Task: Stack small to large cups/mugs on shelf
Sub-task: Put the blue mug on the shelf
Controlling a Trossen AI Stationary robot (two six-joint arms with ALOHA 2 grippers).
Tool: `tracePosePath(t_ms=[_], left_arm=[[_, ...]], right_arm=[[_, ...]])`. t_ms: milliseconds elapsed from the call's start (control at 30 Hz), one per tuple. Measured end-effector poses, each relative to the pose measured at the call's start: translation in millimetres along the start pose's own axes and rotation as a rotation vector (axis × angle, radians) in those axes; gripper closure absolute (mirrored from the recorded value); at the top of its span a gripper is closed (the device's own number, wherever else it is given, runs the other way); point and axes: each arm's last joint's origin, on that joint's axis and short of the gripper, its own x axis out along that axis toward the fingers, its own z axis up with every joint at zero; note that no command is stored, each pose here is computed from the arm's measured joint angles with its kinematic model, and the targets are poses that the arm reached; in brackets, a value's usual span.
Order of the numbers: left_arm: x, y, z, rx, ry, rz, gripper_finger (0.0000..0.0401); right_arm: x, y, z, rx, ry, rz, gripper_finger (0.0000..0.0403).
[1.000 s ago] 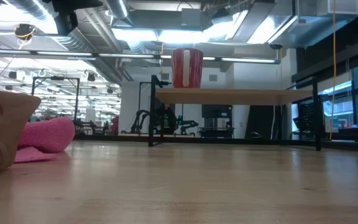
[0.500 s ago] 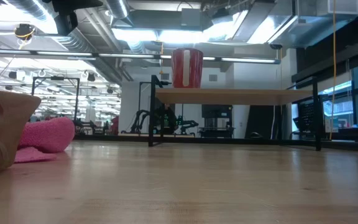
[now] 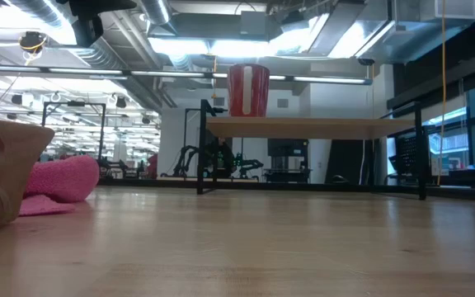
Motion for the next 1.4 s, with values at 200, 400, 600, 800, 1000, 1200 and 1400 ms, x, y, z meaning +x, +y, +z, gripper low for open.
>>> tracePosePath(t_ms=[200, 400, 600, 800, 1000, 1200, 1400], left_arm=[[0.0, 0.1, 0.0, 0.0, -0.001, 0.002, 0.0346], [0.4, 0.2, -0.1, 0.0, -0.002, 0.006, 0.0346], [0.4, 0.2, -0.1, -0.001, -0.003, 0.007, 0.0346], [0.4, 0.2, 0.0, -0.007, -0.003, 0.007, 0.0346], [0.4, 0.2, 0.0, -0.007, -0.003, 0.007, 0.0346], [0.4, 0.2, 0.0, -0.003, -0.003, 0.007, 0.0346], [0.4, 0.4, 0.1, 0.0, -0.009, 0.015, 0.0346]], right_arm=[[-10.1, 2.0, 26.9, -0.046, -0.047, 0.022, 0.0395], [-21.7, 2.2, 68.1, -0.117, -0.112, 0.031, 0.0396], [-48.3, 6.3, 111.0, -0.225, -0.186, 0.04, 0.0396], [-97.9, 4.6, 148.2, -0.286, -0.319, 0.006, 0.0396], [-153.7, -7.5, 180.3, -0.246, -0.493, -0.02, 0.0396], [-186.4, -24.1, 211.1, -0.182, -0.585, -0.017, 0.0396], [-206.7, -25.9, 241.5, -0.174, -0.635, -0.042, 0.0397]])
